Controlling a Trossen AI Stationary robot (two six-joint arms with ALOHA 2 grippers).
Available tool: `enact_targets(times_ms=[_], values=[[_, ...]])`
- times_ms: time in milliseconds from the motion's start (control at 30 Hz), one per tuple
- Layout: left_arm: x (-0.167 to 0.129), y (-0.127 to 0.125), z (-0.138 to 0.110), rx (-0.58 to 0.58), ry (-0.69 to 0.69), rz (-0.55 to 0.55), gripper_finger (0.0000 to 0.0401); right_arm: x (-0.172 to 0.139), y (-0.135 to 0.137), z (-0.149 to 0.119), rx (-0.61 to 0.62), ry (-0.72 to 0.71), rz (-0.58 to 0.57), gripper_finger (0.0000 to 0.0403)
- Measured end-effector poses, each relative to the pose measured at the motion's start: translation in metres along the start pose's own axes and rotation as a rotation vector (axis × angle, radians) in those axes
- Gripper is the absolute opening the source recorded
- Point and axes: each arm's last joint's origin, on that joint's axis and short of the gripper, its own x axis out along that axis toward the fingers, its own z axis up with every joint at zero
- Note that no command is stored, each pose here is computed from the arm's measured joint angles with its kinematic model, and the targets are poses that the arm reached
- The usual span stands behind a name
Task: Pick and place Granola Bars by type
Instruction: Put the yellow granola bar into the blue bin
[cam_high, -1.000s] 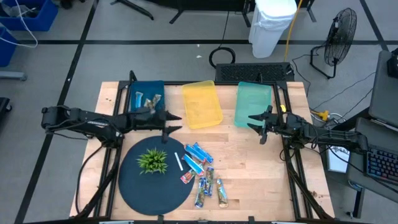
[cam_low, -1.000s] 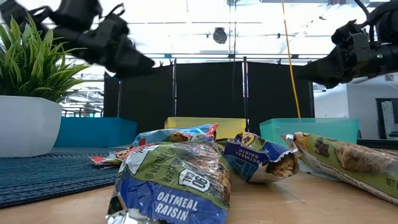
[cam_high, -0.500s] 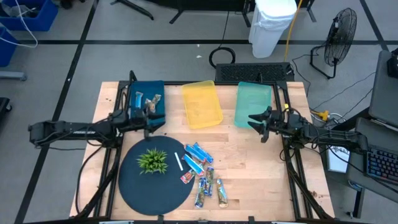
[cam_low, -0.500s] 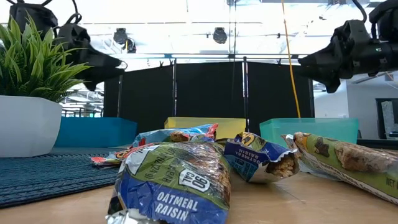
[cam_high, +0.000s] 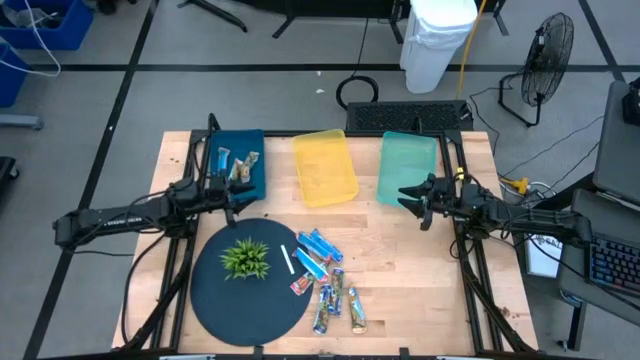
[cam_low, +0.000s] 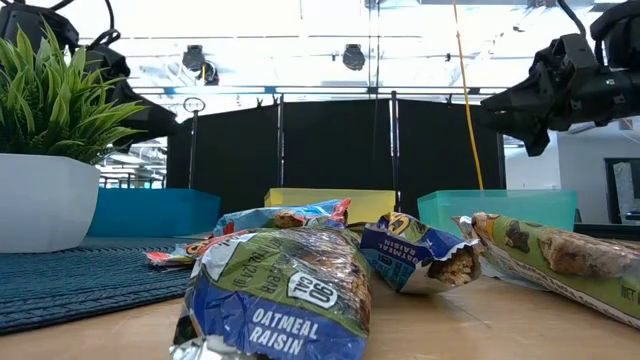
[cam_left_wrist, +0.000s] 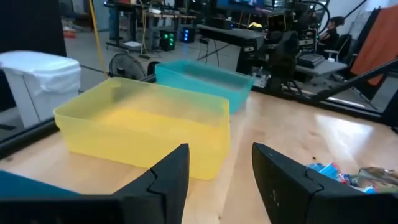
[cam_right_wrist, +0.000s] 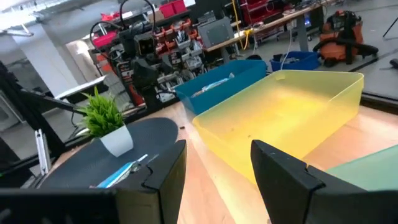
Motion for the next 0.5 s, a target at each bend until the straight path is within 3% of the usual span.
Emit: enact_targets(times_ms=[67, 267, 367, 500], values=[[0.0, 0.0, -0.001, -0.018, 0.006, 0.001, 0.0174, 0.001, 0.001, 0.002, 0.006, -0.009, 0.03, 0.0171], [0.0, 0.0, -0.001, -0.043, 0.012, 0.003, 0.0175, 0.003, 0.023, 0.014, -0.012, -0.076, 0.392, 0.016], [0.0, 0.0, -0.001, -0.044, 0.013, 0.003, 0.0177, 0.009, 0.033, 0.007, -0.056, -0.044, 0.416, 0.0141], [0.0, 0.0, -0.001, -0.044, 0.012, 0.003, 0.0173, 0.018, 0.049, -0.016, -0.104, 0.101, 0.402, 0.0116]])
